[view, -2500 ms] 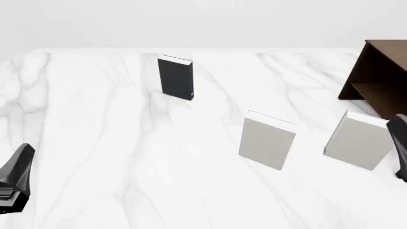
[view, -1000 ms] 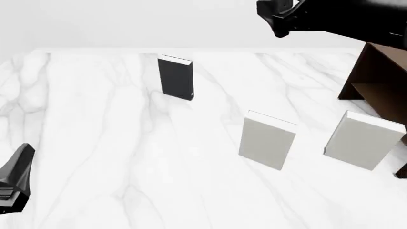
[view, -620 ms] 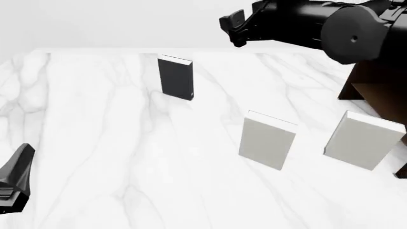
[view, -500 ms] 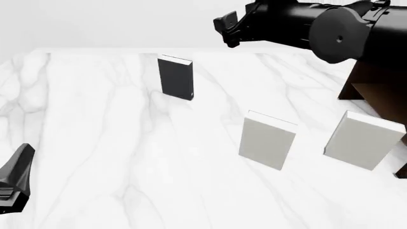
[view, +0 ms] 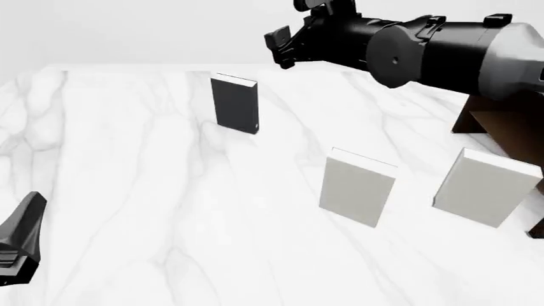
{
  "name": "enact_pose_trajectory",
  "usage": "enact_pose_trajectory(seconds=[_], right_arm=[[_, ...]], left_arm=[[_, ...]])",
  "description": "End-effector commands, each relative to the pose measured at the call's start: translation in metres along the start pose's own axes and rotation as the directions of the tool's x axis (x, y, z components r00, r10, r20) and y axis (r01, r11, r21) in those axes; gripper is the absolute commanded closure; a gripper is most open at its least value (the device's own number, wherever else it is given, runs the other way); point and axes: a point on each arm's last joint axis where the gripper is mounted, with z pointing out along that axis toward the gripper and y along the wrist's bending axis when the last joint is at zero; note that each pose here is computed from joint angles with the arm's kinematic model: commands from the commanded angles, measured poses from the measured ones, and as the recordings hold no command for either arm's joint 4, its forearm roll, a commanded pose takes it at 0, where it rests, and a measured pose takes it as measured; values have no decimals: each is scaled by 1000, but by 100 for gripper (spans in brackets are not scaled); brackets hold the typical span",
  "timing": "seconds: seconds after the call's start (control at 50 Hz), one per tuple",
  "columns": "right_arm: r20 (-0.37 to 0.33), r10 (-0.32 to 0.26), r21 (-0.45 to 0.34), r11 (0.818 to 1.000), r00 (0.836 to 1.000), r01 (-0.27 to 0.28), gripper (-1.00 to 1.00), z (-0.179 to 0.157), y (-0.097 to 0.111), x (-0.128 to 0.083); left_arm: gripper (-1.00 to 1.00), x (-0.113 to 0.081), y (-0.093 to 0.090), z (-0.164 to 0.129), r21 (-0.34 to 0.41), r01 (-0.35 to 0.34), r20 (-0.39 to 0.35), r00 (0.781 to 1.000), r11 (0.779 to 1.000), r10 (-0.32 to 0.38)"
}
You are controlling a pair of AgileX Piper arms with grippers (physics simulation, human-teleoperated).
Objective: Pick up the book on the left and place it on top of the shelf.
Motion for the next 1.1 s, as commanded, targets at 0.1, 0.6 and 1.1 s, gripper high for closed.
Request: enact_pose_trajectory(seconds=[0.1, 0.6, 1.1], right_arm=[[-2, 10, 8, 1000, 1000, -10, -100, 29, -2, 12], [-25, 37, 4, 999, 999, -37, -100, 61, 3, 36], [-56, 53, -6, 999, 997, -53, -100, 86, 10, 59]], left_arm=[[-100, 0, 0, 0, 0, 0, 0, 1000, 1000, 0], [-100, 0, 0, 0, 0, 0, 0, 1000, 1000, 0], [-100, 0, 0, 0, 0, 0, 0, 1000, 1000, 0]])
